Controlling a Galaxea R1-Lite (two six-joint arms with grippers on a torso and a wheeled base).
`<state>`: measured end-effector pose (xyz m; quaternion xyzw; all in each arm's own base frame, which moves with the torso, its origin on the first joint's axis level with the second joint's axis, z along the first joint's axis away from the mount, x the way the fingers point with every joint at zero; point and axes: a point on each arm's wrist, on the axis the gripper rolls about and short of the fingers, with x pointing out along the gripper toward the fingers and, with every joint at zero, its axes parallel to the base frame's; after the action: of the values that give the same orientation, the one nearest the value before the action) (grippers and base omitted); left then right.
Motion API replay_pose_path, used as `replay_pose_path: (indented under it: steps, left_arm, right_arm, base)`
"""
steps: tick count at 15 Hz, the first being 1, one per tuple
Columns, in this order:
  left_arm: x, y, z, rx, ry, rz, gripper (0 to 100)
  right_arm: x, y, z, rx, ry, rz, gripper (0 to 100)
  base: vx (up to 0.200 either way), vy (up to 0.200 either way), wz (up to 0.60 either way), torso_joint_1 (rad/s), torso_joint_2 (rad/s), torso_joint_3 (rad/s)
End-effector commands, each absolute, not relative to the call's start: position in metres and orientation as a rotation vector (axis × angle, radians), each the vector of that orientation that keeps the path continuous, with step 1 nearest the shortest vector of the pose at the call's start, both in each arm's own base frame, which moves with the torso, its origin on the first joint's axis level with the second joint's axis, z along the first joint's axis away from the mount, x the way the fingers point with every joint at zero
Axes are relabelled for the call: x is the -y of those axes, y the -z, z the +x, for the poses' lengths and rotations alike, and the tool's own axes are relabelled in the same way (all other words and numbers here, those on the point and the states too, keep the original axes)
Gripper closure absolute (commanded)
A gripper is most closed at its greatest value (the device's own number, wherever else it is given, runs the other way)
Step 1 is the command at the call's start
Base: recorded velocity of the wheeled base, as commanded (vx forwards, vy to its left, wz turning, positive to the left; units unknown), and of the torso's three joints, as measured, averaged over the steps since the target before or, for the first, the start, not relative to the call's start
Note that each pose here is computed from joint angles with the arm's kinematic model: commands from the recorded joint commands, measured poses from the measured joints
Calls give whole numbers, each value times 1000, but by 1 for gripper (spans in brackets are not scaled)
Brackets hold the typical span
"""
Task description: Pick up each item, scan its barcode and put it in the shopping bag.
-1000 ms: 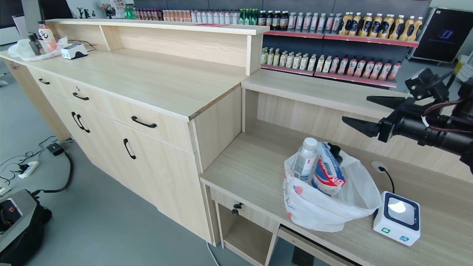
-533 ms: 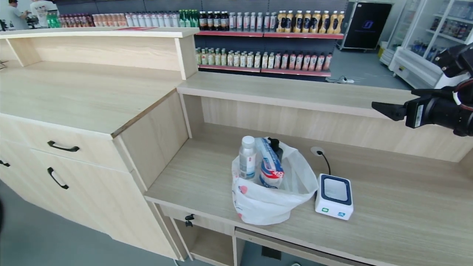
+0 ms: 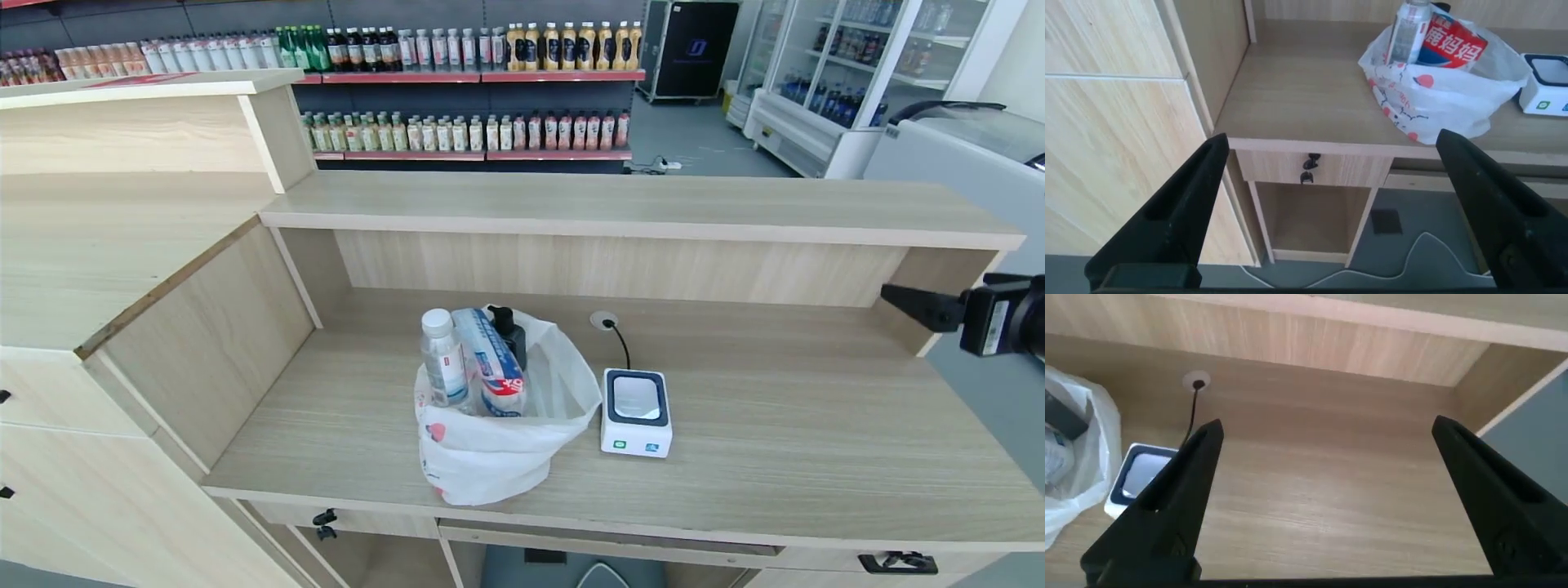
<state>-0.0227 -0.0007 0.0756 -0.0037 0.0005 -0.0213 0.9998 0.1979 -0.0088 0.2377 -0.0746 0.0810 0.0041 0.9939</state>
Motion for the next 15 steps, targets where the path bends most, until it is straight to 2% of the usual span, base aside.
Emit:
replay_pose_path:
  steps: [1,4,6,7,9,15]
  left_arm:
    - [1,-76,-23,-2,43,-8,0]
    - [1,-76,-23,-2,43,-8,0]
    - [1,-76,-23,0,43,-8,0]
    - [1,-76,-23,0,43,-8,0]
    - [1,-76,-23,-2,43,-8,0]
    - [1,-76,-23,0,43,-8,0]
  right_arm:
    - [7,-216,146,-163,5,-115,0]
    - [-4,-200,85,-230,-62,29,0]
    - [-3,-165,47,-261,-74,9,0]
    - [-2,-130,21,-228,-83,-22,0]
    - [0,-85,-10,-87,-71,-19,0]
    - [0,-76,-20,-43,37,11,0]
  base:
    - [0,0,0,0,0,0]
    - [0,0,0,0,0,0]
    - [0,0,0,0,0,0]
    - [0,0,0,0,0,0]
    - [0,0,0,0,0,0]
    - [0,0,0,0,0,0]
